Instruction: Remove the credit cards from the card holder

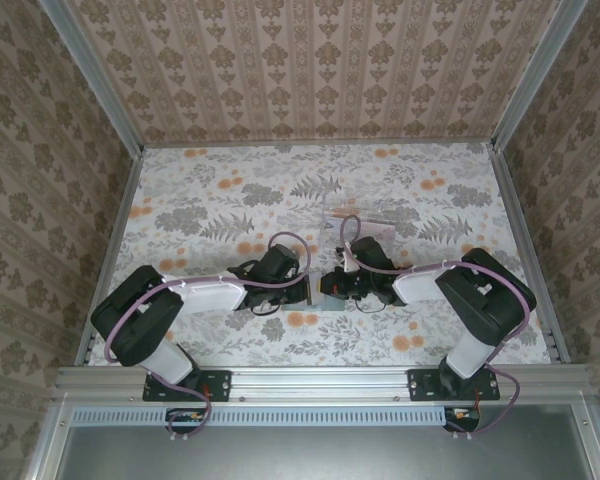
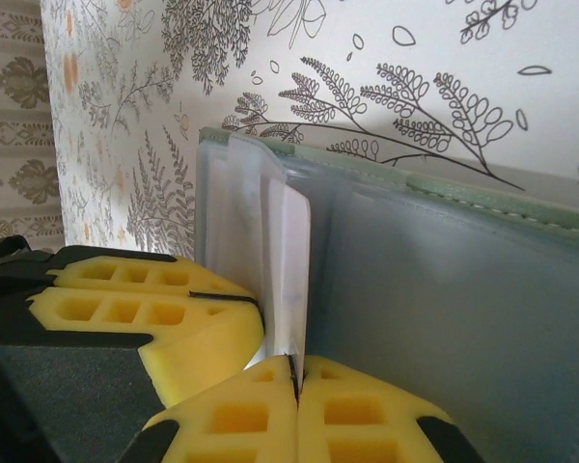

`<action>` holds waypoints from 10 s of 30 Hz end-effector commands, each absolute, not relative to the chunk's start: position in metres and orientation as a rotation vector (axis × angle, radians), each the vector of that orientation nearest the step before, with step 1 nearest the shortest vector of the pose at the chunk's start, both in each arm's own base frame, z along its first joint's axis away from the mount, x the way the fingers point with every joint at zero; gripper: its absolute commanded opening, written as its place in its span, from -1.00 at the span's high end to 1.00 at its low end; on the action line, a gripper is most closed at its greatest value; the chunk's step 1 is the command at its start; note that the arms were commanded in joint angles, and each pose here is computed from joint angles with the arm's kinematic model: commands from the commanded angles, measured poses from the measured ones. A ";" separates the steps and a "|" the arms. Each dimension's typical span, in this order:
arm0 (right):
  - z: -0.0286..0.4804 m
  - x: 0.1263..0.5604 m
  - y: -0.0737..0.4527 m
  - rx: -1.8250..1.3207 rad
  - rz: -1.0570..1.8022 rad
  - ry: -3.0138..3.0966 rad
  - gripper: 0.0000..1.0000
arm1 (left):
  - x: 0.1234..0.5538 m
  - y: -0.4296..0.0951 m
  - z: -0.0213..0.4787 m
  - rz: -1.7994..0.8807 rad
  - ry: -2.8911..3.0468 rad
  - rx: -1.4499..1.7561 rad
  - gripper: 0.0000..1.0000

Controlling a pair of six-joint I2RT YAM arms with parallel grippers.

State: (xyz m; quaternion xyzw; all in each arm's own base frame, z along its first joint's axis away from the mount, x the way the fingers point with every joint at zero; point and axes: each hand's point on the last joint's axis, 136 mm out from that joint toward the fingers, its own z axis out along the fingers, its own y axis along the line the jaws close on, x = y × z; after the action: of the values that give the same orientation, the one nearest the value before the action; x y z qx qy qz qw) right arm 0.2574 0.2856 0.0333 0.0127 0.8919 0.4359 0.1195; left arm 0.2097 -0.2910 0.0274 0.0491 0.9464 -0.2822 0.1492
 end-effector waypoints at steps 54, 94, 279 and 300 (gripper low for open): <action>0.180 0.301 0.216 -0.971 0.242 2.179 1.00 | 0.193 -0.220 0.145 -0.911 2.274 0.095 -0.91; 0.110 0.410 0.208 -1.566 -0.318 2.048 1.00 | 0.169 -0.166 0.128 -0.908 2.192 -0.047 -0.94; 0.014 0.235 0.231 -0.282 0.598 2.675 1.00 | 0.207 -0.265 0.056 -0.647 2.666 0.139 0.04; 0.014 0.232 0.229 -0.272 0.605 2.681 1.00 | 0.203 -0.279 0.045 -0.637 2.705 0.210 0.04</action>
State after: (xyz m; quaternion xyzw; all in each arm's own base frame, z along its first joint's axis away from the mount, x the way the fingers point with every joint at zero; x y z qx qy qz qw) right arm 0.2361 0.2301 0.0190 -0.1014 0.9491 0.2212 0.1999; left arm 0.2027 -0.2731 0.0384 0.0629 0.9575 -0.2215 0.1735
